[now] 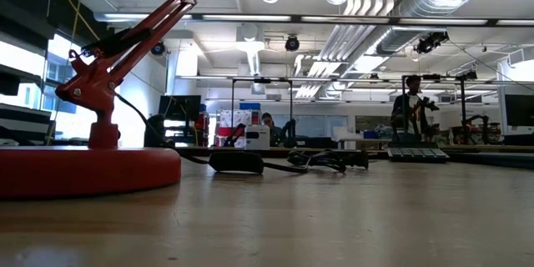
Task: Screw lightbulb
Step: Insert the white lightbulb into the red lamp
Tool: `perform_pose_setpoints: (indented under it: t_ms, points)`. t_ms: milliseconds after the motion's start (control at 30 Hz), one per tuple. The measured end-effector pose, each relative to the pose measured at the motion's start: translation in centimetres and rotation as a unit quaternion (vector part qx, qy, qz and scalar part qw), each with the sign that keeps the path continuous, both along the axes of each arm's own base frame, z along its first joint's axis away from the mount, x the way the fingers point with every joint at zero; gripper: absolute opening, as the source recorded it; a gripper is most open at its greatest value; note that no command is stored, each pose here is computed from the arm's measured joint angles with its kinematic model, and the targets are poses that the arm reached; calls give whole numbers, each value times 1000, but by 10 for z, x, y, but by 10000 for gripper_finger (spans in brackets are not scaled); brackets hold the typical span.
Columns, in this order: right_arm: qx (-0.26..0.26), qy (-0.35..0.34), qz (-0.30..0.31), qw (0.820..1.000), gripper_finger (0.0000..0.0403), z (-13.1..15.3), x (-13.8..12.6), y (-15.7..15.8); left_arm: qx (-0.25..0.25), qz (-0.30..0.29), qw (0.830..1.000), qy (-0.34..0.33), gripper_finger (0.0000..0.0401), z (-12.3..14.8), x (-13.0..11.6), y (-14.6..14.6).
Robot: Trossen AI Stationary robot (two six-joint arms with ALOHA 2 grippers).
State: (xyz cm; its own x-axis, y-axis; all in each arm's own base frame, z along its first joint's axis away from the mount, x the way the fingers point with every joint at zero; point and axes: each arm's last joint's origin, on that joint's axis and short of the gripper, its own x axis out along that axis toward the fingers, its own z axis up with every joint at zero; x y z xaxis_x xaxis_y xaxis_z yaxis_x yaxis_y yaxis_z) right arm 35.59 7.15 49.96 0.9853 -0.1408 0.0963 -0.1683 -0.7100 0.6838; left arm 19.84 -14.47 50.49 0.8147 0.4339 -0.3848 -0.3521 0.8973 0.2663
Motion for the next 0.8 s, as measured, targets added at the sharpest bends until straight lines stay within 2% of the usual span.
perform_pose_setpoints:
  t_ms: [100,167,300,367,500,600,700,800]
  points:
    - [-118,22,-10,993,269,-1,0,0,0,0,1000,0,0,0,0,0]
    - [-197,37,-16,980,269,-2,0,1,-1,0,1000,0,0,0,0,0]
    - [-355,62,-29,932,269,-3,0,1,-1,0,1000,0,0,0,0,0]
    - [-406,71,-32,911,269,-3,0,1,-1,0,1000,-1,0,0,0,0]
    - [-474,81,-39,876,269,-3,0,1,-1,0,1000,-1,0,0,0,0]
    - [-499,85,-49,861,269,-3,0,0,-1,0,1000,0,0,0,0,0]
    - [-491,66,-59,866,269,0,1,0,0,0,1000,0,0,0,0,0]
    - [-445,38,-57,893,269,2,3,2,-1,0,1000,-1,0,0,0,0]
